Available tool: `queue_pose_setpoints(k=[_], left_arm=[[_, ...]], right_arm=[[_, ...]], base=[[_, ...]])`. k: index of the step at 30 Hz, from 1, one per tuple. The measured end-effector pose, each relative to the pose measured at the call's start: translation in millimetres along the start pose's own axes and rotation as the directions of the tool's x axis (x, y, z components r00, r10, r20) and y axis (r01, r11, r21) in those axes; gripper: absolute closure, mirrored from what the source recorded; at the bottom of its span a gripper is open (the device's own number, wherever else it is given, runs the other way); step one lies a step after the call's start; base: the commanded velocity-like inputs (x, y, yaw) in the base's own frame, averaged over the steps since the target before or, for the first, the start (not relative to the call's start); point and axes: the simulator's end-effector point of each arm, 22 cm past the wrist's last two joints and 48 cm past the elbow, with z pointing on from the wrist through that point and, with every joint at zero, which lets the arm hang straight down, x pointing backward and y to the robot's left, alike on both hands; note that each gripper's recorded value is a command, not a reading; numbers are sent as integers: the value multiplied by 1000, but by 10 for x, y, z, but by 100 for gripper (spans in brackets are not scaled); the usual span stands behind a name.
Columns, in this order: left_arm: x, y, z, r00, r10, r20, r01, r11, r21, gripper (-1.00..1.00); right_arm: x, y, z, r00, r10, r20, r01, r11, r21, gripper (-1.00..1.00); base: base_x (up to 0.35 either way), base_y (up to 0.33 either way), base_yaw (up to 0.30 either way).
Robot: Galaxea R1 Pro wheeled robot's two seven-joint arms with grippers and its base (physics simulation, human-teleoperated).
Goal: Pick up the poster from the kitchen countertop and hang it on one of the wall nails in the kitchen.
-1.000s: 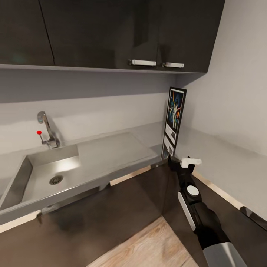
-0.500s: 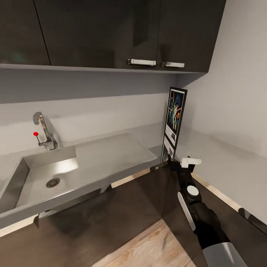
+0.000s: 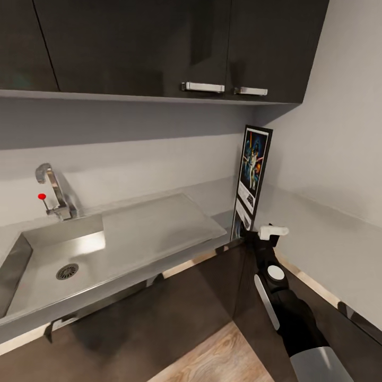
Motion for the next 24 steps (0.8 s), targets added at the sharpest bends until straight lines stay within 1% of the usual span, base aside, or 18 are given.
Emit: queue_pose_setpoints(k=[6, 9, 11, 13, 14, 16, 22, 23, 24], left_arm=[[2, 1, 0, 1000, 0, 0, 0, 1000, 0, -100], [-6, 7, 2, 1000, 0, 1, 0, 1000, -1, -100], [-12, 8, 2, 1000, 0, 2, 0, 1000, -1, -100], [-20, 10, 3, 1000, 0, 4, 0, 1000, -1, -100], [-19, 9, 3, 1000, 0, 4, 0, 1000, -1, -100], [-21, 10, 3, 1000, 1, 4, 0, 1000, -1, -100], [-18, 10, 3, 1000, 1, 3, -1, 1000, -1, -100], [-18, 10, 3, 1000, 1, 3, -1, 1000, -1, -100], [-18, 11, 3, 1000, 0, 3, 0, 1000, -2, -100]], right_arm=[[20, -4, 2, 1000, -1, -4, 1, 1000, 0, -100], [172, -8, 41, 999, -13, -37, 13, 1000, 1, -100], [223, -5, 116, 998, -20, -54, 20, 1000, 1, -100], [393, -8, 291, 995, -37, -94, 38, 999, 3, -100], [420, -9, 335, 994, -40, -97, 40, 999, 4, -100], [448, -14, 487, 995, -44, -91, 45, 999, 8, -100], [631, -116, 585, 991, -63, -118, 65, 998, 17, -100], [641, -137, 597, 991, -64, -116, 66, 998, 19, -100], [623, -157, 610, 993, -62, -100, 64, 998, 21, -100]], base=[[20, -3, 0], [5, -1, 0], [2, 0, 0], [1, 0, 0], [0, 0, 0], [0, 0, 0], [0, 0, 0], [0, 0, 0], [0, 0, 0]])
